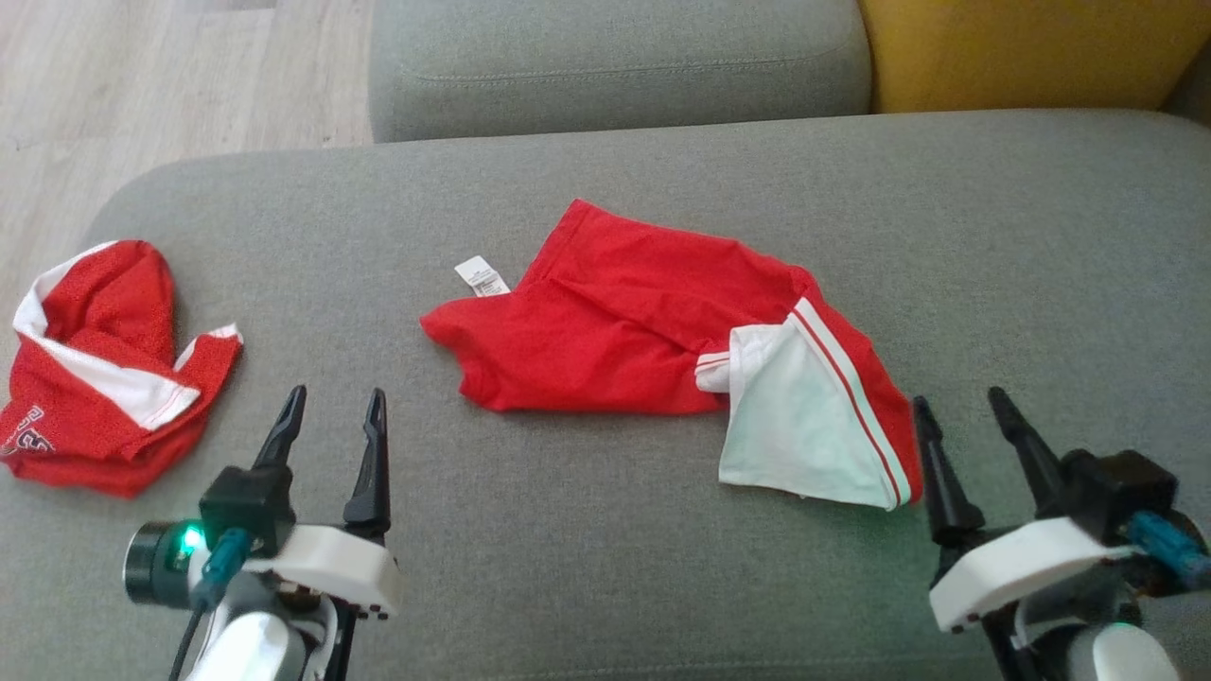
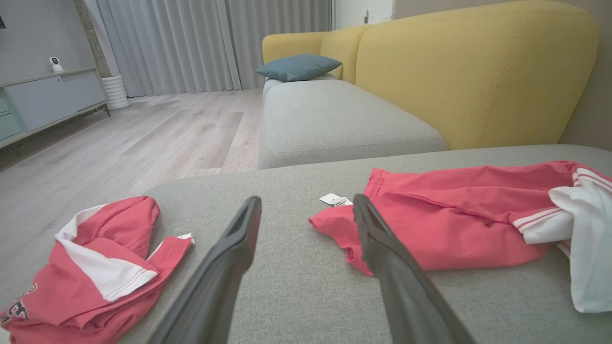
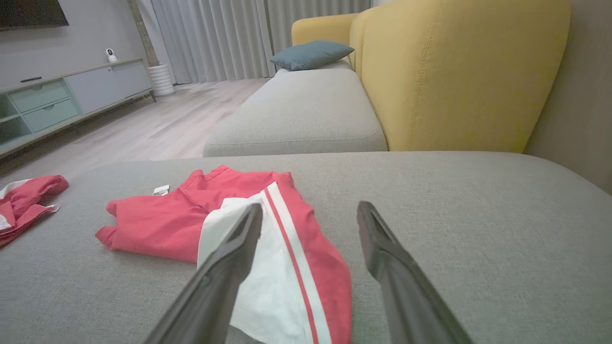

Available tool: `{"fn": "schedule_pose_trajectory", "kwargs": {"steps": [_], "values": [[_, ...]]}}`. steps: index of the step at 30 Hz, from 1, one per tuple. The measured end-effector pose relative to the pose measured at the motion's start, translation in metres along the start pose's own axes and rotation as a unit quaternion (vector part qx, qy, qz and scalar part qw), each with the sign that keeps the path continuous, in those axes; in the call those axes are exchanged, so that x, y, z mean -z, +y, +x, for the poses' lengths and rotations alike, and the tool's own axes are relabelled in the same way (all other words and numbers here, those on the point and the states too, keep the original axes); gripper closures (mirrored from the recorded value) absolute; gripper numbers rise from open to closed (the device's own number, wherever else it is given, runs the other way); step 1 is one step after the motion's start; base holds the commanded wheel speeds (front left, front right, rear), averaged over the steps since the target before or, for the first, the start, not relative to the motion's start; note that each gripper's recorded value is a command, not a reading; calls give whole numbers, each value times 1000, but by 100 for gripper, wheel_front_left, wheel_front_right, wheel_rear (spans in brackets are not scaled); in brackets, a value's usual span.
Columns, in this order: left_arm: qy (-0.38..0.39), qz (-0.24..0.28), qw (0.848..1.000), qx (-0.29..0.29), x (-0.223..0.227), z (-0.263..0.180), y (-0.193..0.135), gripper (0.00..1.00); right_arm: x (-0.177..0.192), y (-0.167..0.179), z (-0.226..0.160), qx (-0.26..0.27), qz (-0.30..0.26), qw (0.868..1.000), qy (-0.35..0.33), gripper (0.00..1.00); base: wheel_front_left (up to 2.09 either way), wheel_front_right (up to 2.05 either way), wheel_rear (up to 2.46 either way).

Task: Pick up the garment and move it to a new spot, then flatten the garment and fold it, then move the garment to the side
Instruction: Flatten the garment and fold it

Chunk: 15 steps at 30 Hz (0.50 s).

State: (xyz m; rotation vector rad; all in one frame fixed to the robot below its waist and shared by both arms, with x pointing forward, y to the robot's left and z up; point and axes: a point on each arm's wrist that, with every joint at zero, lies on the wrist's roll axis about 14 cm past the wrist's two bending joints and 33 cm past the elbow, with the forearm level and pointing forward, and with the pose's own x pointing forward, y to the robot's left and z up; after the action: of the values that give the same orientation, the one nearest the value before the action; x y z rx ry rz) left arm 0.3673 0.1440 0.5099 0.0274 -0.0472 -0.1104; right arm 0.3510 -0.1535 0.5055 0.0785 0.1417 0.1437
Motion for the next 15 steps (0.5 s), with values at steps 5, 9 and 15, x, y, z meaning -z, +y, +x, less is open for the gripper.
{"fn": "schedule_pose_trajectory", "kwargs": {"steps": [5,9,15], "values": [[7,-1,1000,0,5,3,1,0,26,21,6,-31,-26,997,59,0,0,0,0],[6,2,1000,2,5,13,0,0,62,46,12,-78,-53,986,139,0,0,0,0],[0,2,1000,-1,5,34,4,0,92,53,37,-121,-103,964,211,0,0,0,0]]}}
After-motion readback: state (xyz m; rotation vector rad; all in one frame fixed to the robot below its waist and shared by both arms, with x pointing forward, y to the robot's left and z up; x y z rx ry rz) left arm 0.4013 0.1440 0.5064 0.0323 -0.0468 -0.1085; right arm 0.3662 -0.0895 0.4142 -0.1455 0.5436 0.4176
